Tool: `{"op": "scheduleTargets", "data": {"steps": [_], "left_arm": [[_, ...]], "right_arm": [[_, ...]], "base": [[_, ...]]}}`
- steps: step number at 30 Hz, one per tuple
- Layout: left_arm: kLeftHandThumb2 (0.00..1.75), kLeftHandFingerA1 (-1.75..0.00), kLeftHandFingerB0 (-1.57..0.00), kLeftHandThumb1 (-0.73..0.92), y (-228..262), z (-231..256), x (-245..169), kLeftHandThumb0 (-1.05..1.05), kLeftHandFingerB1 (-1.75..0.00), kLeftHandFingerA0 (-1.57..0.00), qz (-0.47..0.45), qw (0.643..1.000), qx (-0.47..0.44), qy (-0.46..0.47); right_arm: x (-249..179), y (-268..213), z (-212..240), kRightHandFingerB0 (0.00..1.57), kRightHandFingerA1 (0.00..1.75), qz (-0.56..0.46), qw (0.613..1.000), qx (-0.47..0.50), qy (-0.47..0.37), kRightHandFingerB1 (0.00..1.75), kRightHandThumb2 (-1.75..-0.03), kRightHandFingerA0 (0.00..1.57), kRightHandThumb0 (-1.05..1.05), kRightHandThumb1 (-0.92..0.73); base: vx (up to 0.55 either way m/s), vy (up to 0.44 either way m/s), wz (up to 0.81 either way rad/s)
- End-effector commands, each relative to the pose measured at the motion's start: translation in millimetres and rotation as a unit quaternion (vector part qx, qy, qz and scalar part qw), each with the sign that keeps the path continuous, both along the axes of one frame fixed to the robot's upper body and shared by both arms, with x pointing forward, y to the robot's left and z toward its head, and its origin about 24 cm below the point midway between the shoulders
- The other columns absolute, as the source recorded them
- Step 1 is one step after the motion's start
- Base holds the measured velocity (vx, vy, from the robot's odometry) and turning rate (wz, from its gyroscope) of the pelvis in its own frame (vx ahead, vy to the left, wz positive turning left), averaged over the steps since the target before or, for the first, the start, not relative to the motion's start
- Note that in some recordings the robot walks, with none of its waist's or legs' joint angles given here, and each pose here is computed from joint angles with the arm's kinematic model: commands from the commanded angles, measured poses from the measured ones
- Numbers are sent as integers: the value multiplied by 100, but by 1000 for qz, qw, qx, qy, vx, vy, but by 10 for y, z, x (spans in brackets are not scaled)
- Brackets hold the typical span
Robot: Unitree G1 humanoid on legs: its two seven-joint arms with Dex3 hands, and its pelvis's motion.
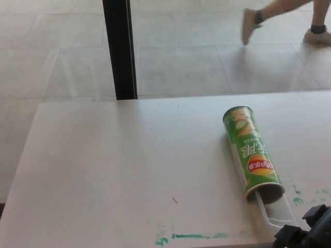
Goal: Use the right hand as a fist to push the chips tray inside its container kept in the middle of the desk
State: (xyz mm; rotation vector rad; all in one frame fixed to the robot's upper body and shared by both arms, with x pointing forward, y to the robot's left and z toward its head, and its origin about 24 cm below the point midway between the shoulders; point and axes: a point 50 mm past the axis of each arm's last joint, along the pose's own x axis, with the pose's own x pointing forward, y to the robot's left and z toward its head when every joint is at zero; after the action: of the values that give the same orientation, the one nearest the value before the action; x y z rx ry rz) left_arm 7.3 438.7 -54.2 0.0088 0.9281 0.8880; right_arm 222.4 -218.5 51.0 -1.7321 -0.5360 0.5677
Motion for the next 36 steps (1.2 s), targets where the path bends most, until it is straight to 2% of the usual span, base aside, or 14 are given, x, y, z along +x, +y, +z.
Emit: {"op": "scheduleTargets", "data": {"steps": [1, 4, 5, 9, 13, 14, 17, 18, 19, 21, 29, 30, 34, 36], "left_arm": [[134, -143, 0, 54, 37, 43, -8, -86, -78, -110, -7, 1000, 9, 1], [85, -161, -21, 92, 35, 40, -18, -105, -122, -57, 0, 1000, 7, -5], [131, -139, 0, 52, 36, 39, -18, -83, -77, -107, 8, 1000, 6, -8], [132, -145, -3, 51, 47, 52, -9, -84, -80, -115, 1, 1000, 9, -6], [130, -140, -2, 51, 45, 49, -5, -77, -76, -113, -1, 1000, 13, -1], [88, -159, -20, 92, 38, 44, -29, -105, -119, -57, -9, 1000, 14, 7], [88, -159, -18, 92, 39, 46, -32, -105, -121, -57, -8, 1000, 14, 5], [131, -137, 0, 51, 39, 47, -26, -77, -75, -105, -8, 1000, 15, 4], [84, -151, -23, 92, 39, 47, -25, -105, -111, -62, -8, 1000, 15, 4], [133, -145, 0, 53, 39, 47, -22, -81, -78, -116, -8, 1000, 15, 3], [133, -129, -24, 64, 44, 52, -43, -105, -91, -76, -5, 1000, 12, 1], [86, -157, -16, 91, 42, 47, -45, -105, -119, -57, -3, 1000, 13, 4], [128, -140, -1, 47, 47, 55, -38, -76, -76, -113, -7, 1000, 8, 1], [87, -163, -22, 92, 46, 54, -38, -105, -126, -66, -8, 1000, 11, 4]], "right_arm": [[42, -30, -21, 67, 157, -11, 1000, -12, -5, 50, -66, 92, -73, -90], [66, -22, -38, 65, 158, -15, 1000, -19, -5, 50, -67, 92, -74, -92], [87, -18, -32, 64, 158, -21, 1000, -16, -6, 49, -66, 92, -72, -90], [128, -11, -19, 65, 160, -30, 999, -8, -14, 49, -66, 91, -72, -90], [195, 8, 20, 64, 165, -39, 999, -6, -29, 51, -72, 91, -72, -82], [202, 8, 21, 64, 161, -41, 999, -13, -28, 49, -67, 90, -72, -90], [264, 34, 73, 59, 157, -48, 998, -11, -27, 49, -67, 88, -71, -92], [288, 44, 92, 56, 137, -50, 998, -14, -29, 65, -115, 116, -63, -72], [311, 50, 108, 58, 158, -51, 998, -14, -31, 51, -76, 91, -76, -84], [339, 59, 137, 62, 155, -48, 998, -9, -35, 50, -67, 91, -71, -91], [409, 16, 154, 62, 161, -50, 998, -6, -34, 53, -72, 89, -72, -88], [396, 13, 126, 56, 137, -54, 998, -13, -21, 67, -114, 117, -62, -71], [386, 13, 65, 60, 162, -58, 998, -19, -16, 54, -75, 93, -74, -85], [384, 12, 27, 60, 156, -60, 998, -20, -12, 52, -67, 93, -71, -91]], "base": [[0, 0, 0], [0, 0, 0], [0, 0, 0], [0, 0, 0], [0, 0, 0], [0, 0, 0], [0, 0, 0], [0, 0, 0], [0, 0, 0], [0, 0, 0], [0, 0, 0], [0, 0, 0], [0, 0, 0], [0, 0, 0]]}}
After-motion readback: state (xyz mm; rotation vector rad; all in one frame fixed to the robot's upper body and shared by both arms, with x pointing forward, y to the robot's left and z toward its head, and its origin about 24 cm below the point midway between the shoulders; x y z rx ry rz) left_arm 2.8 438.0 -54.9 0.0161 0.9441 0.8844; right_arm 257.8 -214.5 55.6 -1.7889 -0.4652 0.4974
